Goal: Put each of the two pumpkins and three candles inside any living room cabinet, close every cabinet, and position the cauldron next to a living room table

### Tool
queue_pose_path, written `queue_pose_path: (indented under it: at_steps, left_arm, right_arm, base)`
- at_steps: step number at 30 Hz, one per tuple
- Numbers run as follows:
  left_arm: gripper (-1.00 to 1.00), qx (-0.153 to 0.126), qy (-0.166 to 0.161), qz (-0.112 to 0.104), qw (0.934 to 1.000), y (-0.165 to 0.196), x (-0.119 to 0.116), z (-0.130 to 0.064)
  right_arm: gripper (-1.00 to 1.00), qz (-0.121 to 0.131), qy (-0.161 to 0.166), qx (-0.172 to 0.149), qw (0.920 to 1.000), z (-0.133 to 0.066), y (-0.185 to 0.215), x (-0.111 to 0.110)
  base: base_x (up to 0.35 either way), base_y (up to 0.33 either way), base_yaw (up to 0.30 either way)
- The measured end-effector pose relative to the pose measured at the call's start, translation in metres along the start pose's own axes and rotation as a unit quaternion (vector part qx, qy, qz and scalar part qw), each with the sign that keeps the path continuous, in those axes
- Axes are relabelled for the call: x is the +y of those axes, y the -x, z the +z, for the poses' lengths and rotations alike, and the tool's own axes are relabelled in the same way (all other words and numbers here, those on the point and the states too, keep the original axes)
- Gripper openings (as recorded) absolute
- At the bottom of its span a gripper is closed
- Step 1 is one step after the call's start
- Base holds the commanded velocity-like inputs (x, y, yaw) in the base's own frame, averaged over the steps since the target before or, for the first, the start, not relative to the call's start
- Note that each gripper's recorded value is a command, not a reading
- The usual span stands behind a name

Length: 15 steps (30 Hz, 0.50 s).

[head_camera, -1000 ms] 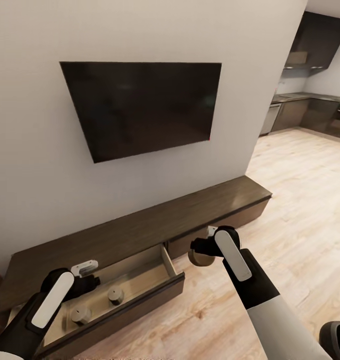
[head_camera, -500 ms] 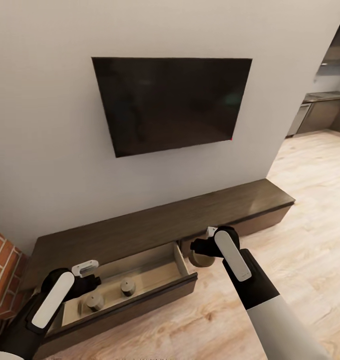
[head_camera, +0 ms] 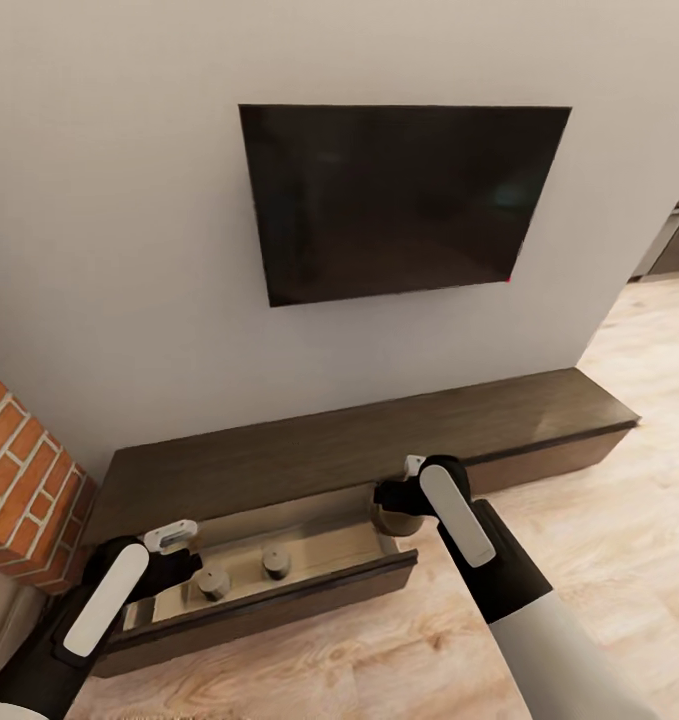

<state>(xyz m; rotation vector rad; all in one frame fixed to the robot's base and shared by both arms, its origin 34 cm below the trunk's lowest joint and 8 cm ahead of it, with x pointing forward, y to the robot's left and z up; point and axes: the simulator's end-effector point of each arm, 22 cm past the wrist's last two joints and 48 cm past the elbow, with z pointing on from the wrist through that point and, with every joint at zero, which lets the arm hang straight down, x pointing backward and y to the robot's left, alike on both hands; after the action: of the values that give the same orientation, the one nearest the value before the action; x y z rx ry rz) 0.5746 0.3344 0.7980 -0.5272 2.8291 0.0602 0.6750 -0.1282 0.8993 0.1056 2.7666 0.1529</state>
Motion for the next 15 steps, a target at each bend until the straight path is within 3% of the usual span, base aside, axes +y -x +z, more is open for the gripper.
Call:
queue_pose_path:
  at_steps: [5,15]
  left_arm:
    - [1.0,-0.002,-0.002,0.002,1.0,0.0013,-0.002,-0.0006]
    - [1.0,-0.002,-0.003,0.002,1.0,0.0015,-0.0024,-0.0004]
  right_arm:
    - [-1.0,0.0,0.001,0.002,1.0,0.0022,-0.0016,-0.0001]
    - [-1.0,0.0,0.003,-0.003,1.0,0.0003,0.0011,0.0017]
  base:
    - [0.201,-0.142,0.192]
    - [0.185,-0.054,0.021]
